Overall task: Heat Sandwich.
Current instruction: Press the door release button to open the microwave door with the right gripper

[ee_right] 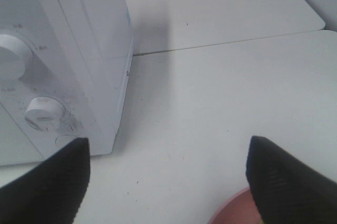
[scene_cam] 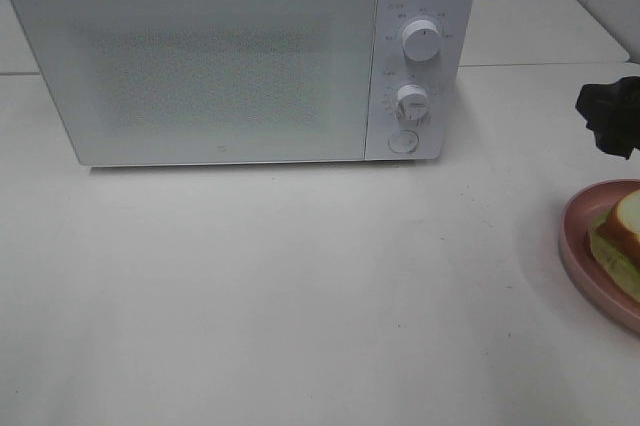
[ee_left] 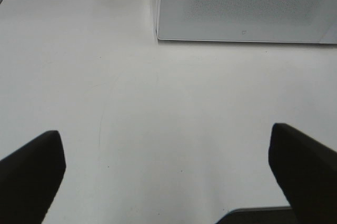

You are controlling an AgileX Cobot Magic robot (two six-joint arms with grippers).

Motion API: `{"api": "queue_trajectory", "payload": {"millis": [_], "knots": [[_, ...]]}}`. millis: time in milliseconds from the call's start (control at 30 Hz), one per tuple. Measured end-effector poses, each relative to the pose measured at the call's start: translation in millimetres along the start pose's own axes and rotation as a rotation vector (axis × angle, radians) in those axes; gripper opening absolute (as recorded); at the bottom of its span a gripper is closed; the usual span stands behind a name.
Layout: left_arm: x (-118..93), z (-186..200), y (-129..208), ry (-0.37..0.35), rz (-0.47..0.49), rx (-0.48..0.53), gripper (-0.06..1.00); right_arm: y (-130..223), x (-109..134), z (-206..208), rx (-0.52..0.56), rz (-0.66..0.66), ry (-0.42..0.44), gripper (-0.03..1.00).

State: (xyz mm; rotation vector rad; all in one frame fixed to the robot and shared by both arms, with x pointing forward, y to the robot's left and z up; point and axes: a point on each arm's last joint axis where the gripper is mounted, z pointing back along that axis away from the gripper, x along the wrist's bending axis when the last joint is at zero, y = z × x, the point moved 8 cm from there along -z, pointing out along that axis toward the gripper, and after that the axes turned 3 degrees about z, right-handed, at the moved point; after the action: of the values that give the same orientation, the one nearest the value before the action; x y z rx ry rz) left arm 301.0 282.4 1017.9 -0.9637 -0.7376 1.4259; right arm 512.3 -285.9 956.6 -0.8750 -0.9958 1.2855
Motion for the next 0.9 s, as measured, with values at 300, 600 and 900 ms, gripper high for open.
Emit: {"api": "queue_trajectory", "payload": {"millis": [300, 600, 900], "knots": [[0.0, 0.0, 0.0, 0.000, 0.000, 0.000, 0.97, 3.6, 22.7, 3.4, -0.053, 0.052, -0.048, 0.77], [0.0, 0.0, 0.0, 0.000, 0.000, 0.000, 0.97, 17.2, 50.8, -5.1, -0.066, 0.148, -0.056, 0.77], [0.0, 0.0, 0.0, 0.000, 0.000, 0.000, 0.97, 41.7, 76.9, -13.3, -0.048, 0.182, -0.032, 0.77]]}}
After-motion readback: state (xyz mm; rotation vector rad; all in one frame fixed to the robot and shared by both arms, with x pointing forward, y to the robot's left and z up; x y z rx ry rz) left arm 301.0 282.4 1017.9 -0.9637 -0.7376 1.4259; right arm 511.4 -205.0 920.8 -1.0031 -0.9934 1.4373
